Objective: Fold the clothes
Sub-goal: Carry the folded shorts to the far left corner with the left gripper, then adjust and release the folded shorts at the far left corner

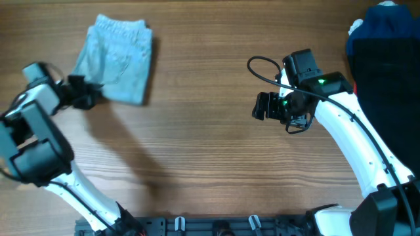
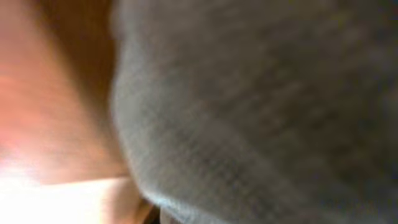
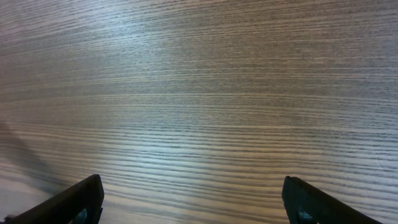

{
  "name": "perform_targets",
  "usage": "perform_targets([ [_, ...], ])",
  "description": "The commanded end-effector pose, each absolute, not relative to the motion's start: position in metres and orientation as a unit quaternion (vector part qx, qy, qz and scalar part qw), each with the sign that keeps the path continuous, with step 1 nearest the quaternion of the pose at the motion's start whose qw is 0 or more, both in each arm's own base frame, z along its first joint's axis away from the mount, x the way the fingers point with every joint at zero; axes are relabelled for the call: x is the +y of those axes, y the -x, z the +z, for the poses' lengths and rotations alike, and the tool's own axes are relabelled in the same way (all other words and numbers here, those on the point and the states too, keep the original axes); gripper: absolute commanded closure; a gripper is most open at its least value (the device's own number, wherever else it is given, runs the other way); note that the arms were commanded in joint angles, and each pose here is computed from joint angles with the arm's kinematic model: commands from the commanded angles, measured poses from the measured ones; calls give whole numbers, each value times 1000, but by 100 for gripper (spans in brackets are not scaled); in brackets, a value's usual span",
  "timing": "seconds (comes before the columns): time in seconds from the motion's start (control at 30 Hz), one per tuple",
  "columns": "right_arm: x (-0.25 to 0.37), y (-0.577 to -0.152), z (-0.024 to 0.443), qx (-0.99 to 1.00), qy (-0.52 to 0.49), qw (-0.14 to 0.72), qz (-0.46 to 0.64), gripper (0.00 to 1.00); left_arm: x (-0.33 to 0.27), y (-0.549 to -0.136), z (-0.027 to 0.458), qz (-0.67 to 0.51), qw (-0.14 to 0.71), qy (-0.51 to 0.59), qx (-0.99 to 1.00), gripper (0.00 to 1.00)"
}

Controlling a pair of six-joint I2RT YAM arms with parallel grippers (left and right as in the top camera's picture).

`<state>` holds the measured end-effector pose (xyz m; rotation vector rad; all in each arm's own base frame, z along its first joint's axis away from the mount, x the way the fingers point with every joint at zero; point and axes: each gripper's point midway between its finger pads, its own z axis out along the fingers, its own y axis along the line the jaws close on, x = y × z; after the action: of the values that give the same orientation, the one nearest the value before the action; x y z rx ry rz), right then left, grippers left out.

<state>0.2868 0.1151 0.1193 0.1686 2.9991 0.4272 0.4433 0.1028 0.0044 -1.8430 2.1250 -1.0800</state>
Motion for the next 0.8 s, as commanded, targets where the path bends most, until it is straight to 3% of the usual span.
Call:
perform_targets([
  [0.0, 114, -286, 118, 988, -46, 54, 139, 7, 64, -459, -15, -330, 43, 657, 677, 96],
  [0.43, 114, -285, 118, 988, -45, 51, 138, 7, 38, -513, 0, -314, 167, 632, 688, 96],
  [0.77, 114, -285, 117, 988, -44, 50, 137, 7, 48, -506, -6, -300, 156, 659, 672, 96],
])
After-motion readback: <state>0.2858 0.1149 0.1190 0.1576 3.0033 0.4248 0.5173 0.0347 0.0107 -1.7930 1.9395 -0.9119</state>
